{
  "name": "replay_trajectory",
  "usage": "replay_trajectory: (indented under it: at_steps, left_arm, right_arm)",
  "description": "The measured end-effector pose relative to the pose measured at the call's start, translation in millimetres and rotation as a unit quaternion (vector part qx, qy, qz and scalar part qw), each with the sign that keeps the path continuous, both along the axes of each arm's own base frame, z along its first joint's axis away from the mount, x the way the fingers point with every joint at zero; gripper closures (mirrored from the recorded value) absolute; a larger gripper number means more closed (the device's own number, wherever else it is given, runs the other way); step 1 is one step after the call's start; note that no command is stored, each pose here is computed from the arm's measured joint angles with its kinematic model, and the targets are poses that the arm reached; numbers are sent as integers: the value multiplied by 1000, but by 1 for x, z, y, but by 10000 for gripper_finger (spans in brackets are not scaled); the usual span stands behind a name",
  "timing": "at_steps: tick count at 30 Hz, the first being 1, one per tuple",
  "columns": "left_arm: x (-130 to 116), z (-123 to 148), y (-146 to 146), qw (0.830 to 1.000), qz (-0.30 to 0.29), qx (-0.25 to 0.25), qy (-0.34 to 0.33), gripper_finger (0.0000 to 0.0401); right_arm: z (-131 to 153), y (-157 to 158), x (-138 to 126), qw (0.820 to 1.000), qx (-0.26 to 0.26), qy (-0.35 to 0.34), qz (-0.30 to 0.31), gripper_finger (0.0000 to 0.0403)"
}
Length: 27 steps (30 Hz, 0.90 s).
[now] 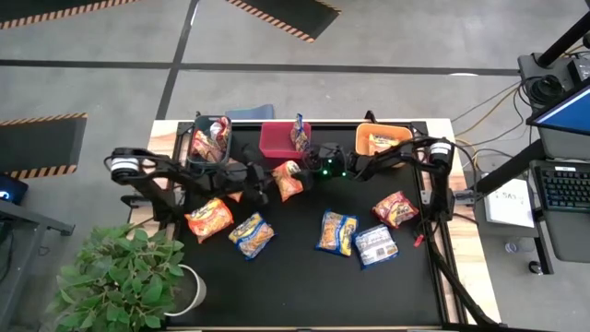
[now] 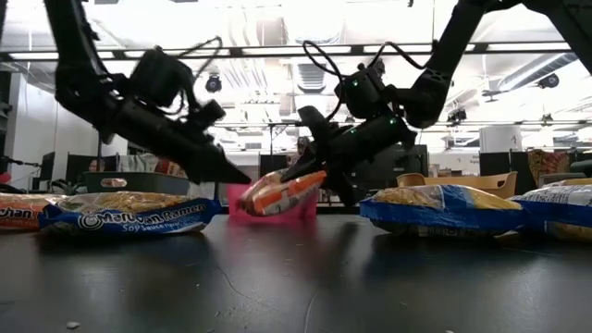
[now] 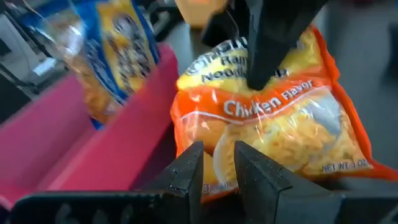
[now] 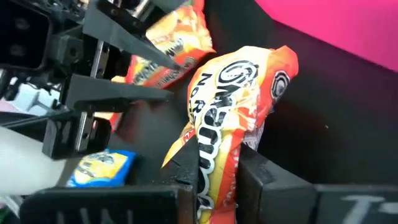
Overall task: Sort Maruchan noodles
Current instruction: Put the orange noodle pack into the yellow bin
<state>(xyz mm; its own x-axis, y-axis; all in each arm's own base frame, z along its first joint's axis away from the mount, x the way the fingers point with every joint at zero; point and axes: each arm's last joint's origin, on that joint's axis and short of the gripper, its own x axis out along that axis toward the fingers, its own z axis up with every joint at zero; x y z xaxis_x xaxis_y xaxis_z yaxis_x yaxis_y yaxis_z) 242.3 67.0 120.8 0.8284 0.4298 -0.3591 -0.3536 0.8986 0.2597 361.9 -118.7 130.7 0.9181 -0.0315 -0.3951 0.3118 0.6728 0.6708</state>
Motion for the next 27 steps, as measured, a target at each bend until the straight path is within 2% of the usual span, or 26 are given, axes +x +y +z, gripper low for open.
replay_trajectory:
  at_steps: [6,14,21,27]
  left_arm:
    - [-16,13,-5,999,-1,10,-54,327]
    - [-23,14,-6,998,3,9,-59,327]
    - [-21,11,-6,998,4,8,-55,327]
    - [-21,10,-6,999,4,7,-53,327]
  right_arm:
    - [22,5,-7,1000,-9,7,18,354]
    - [83,19,-32,999,-45,8,26,354]
    - [135,30,-83,993,-87,65,-50,354]
    - [160,39,-134,970,-119,136,-163,354]
